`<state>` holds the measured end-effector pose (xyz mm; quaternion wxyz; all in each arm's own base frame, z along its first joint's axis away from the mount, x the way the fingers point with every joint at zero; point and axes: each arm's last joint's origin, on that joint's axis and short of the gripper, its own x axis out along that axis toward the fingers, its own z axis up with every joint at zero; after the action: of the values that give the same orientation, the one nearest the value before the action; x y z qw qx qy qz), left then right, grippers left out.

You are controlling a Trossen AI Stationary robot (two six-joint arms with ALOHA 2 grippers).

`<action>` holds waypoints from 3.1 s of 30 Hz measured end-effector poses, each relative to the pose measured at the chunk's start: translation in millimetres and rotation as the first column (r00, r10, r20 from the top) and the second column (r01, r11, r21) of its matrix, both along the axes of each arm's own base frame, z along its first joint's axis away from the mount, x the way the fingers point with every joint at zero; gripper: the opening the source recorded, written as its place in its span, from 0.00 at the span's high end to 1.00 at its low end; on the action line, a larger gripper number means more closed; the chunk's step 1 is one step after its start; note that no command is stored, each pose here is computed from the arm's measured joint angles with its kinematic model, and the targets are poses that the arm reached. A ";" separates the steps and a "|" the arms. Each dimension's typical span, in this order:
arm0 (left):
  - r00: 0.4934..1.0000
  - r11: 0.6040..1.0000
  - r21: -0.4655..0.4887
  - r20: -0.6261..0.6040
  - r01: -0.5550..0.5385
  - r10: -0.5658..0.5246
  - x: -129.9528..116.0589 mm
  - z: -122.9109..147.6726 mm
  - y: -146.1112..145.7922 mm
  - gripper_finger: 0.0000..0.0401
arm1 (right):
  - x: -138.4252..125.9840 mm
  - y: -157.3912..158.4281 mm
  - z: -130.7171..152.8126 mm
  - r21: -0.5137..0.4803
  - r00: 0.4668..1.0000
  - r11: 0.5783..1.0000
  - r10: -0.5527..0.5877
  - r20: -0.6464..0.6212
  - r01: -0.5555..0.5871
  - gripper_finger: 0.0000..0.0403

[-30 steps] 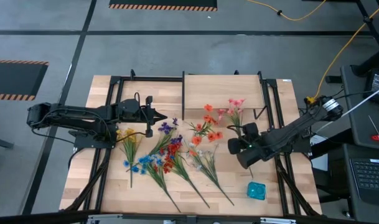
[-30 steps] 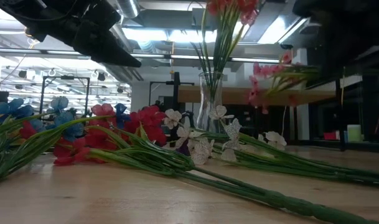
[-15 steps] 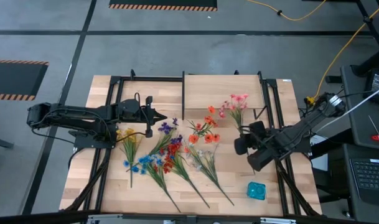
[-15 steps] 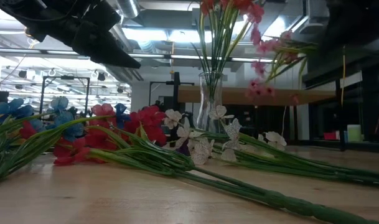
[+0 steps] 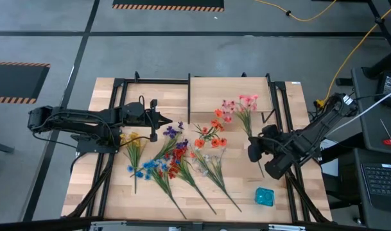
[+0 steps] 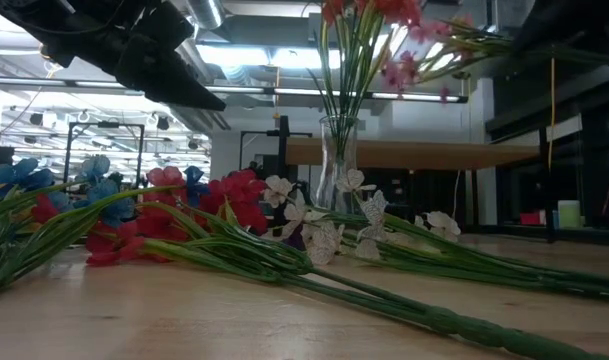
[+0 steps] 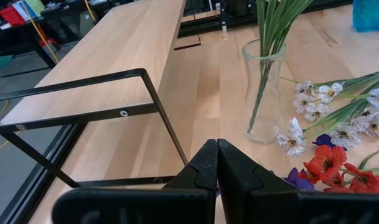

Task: Pick and place flowers into a vace then onto a shelf
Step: Put the pink flowers into the transparent vase

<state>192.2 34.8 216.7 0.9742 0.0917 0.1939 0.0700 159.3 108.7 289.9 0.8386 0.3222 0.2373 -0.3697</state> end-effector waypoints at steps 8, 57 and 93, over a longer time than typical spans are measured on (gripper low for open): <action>1.000 1.000 0.001 0.000 0.000 0.000 0.0 0.0 0.1 0.98 | -5.9 -7.5 10.0 -0.119 0.998 0.992 0.052 0.032 -0.048 0.99; 1.000 0.997 -0.071 0.012 -0.028 0.028 0.0 -0.1 0.0 0.99 | 22.8 -96.2 -24.0 -0.675 0.781 0.649 0.600 0.171 -0.351 1.00; 0.991 0.998 -0.054 0.132 -0.021 0.028 3.5 11.1 0.7 0.99 | 75.3 -144.4 -24.9 -0.877 0.370 0.431 0.866 0.337 -0.212 0.99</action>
<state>195.7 35.6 227.8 0.9861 0.0590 0.1314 0.0830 234.6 -35.7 264.9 0.9749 -0.0183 -0.2058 0.0831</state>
